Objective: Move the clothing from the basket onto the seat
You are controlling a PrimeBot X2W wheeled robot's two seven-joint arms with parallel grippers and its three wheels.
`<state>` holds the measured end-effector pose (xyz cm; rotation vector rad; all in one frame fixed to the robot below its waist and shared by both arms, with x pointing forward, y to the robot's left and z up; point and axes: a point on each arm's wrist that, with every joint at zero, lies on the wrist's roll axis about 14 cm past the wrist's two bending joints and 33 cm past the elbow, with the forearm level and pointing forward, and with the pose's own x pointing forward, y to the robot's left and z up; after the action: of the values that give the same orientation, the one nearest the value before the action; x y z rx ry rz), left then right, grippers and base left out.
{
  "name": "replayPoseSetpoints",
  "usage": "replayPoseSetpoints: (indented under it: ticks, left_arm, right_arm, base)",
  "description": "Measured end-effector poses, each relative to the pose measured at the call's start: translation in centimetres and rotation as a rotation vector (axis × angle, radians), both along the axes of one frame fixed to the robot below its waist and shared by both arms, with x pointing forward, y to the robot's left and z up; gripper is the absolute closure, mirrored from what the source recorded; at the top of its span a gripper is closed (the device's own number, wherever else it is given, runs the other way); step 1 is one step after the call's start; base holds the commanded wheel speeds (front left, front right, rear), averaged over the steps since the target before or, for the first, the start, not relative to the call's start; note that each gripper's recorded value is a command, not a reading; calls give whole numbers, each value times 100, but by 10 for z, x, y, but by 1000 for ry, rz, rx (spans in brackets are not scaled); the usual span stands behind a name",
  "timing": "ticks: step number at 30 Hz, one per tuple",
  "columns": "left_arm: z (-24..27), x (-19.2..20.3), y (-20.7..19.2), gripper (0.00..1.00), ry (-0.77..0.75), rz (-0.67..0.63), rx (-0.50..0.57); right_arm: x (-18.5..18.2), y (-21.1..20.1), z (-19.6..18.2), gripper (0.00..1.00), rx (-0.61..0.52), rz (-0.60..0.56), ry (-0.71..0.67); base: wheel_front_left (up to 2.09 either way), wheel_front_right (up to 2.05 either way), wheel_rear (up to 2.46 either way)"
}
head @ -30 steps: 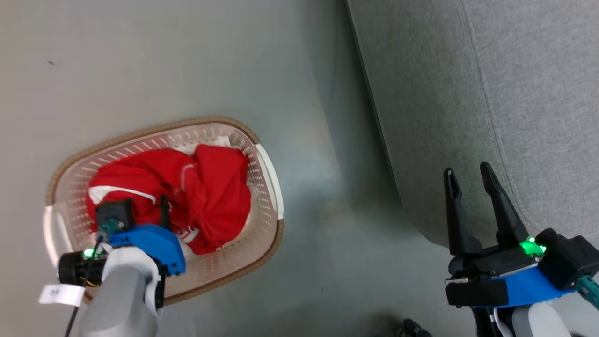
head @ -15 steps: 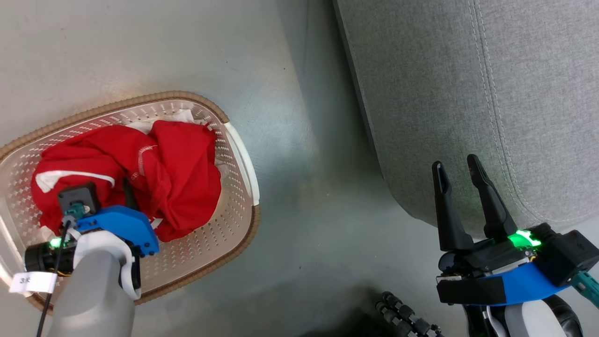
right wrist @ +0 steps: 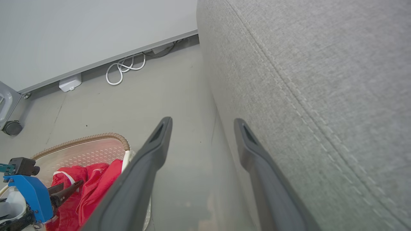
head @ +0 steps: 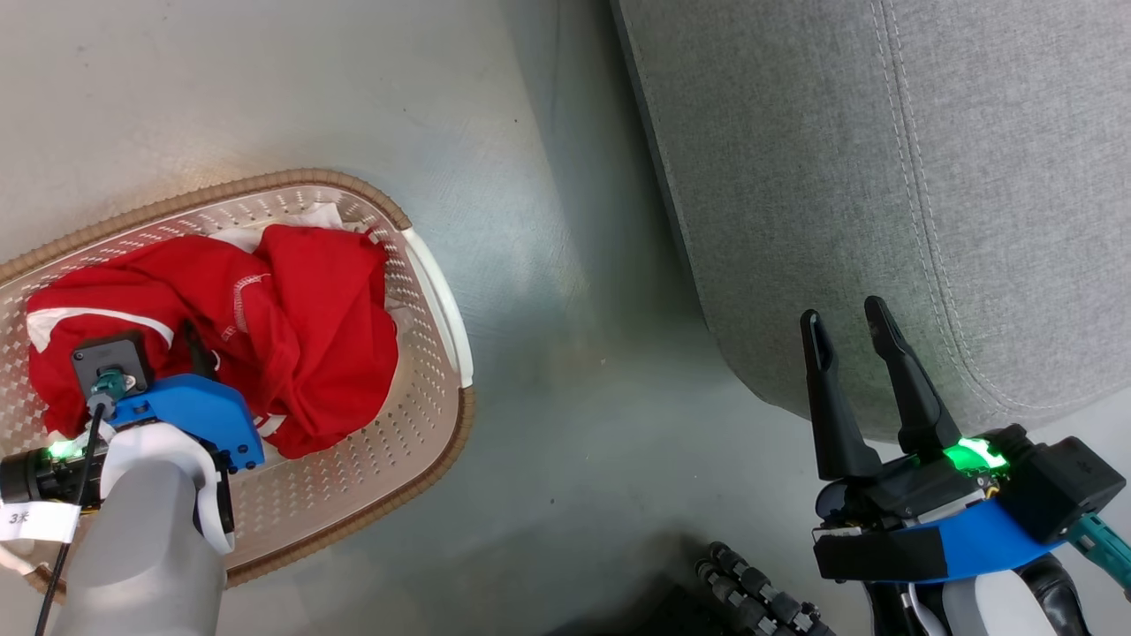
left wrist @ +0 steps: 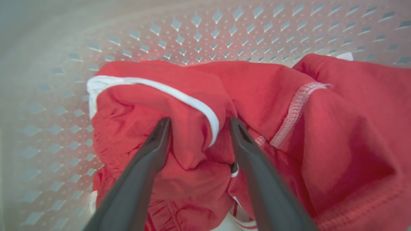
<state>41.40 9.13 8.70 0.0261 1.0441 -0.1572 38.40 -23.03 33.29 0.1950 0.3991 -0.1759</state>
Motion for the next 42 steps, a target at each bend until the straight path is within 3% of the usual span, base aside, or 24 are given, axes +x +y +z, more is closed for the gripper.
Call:
replayPoseSetpoints:
  ticks: [1,2,18,30,42]
  left_arm:
    - [0,0,0,72,0,1,-1]
    - [0,1,0,100,1,1,0]
    - [13,3,-5,100,-12,12,-39]
    - [77,4,-17,100,-101,60,-144]
    - [158,0,-13,100,-249,16,-200]
  right_arm:
    - [0,0,0,0,2,-3,0]
    - [-1,-1,1,0,1,-5,-1]
    - [4,3,8,0,11,5,-30]
    - [22,14,53,0,-5,65,-177]
    - [21,38,103,0,-15,145,-317]
  base:
    - [0,0,0]
    - [0,0,0]
    - [0,0,0]
    - [0,0,0]
    - [0,0,0]
